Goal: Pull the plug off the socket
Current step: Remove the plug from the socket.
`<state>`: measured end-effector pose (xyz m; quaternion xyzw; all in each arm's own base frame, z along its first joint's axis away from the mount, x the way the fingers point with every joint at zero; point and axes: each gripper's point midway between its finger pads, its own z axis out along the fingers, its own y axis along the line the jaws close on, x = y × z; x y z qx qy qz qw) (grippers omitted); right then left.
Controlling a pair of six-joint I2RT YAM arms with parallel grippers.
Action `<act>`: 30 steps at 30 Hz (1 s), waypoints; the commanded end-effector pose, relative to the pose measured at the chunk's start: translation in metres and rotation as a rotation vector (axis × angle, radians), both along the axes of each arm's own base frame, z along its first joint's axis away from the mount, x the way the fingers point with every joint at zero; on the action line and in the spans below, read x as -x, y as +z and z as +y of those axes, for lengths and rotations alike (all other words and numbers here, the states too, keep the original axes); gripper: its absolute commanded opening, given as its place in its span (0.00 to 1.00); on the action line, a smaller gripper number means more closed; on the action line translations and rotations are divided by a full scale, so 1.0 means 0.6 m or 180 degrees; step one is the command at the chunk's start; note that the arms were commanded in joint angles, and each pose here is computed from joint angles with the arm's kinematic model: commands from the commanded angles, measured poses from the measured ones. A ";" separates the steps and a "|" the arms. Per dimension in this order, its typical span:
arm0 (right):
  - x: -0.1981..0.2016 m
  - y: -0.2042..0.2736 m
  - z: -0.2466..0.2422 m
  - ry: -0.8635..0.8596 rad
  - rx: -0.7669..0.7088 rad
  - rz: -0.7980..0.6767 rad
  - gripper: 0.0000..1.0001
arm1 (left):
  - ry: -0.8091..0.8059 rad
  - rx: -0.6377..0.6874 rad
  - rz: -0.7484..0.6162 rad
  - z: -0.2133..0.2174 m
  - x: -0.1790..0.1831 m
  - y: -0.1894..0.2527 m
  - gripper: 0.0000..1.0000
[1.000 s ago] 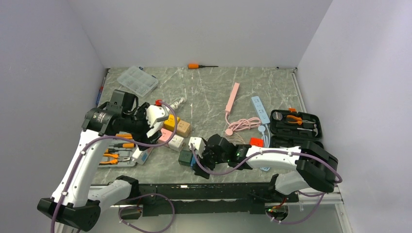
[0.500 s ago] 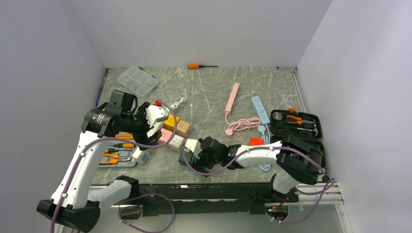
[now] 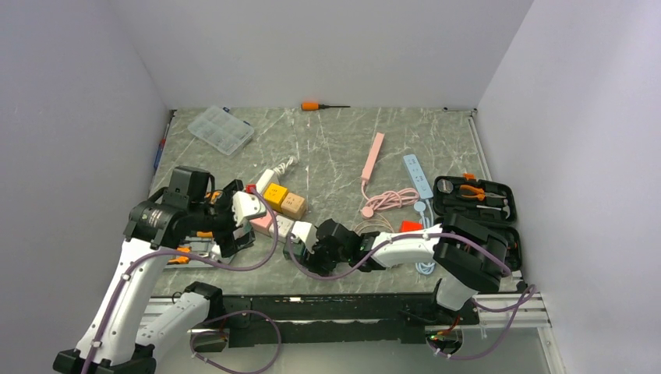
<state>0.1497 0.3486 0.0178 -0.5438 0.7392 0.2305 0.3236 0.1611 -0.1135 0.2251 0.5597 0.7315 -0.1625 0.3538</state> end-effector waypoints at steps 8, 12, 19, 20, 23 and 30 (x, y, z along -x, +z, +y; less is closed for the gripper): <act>0.025 0.108 0.008 0.0221 -0.0209 -0.0308 0.00 | -0.0897 0.0593 -0.0539 -0.064 0.019 0.027 0.99; 0.032 0.174 0.007 0.0270 -0.0356 -0.0333 0.00 | -0.1197 0.0645 -0.0699 -0.077 0.028 0.044 0.99; 0.065 0.307 0.003 0.0034 -0.0950 0.0091 0.00 | -0.1621 0.0516 -0.1987 -0.086 0.027 0.082 0.99; 0.071 0.316 0.000 0.0013 -0.0957 0.0165 0.00 | -0.1681 0.0472 -0.2248 -0.085 0.028 0.087 1.00; 0.079 0.336 -0.009 -0.0102 -0.0920 0.0369 0.00 | -0.1893 0.0361 -0.2861 -0.084 0.038 0.102 0.99; 0.073 0.392 0.006 -0.0075 -0.1009 0.0496 0.00 | -0.2487 0.0092 -0.3796 -0.092 0.060 0.117 0.99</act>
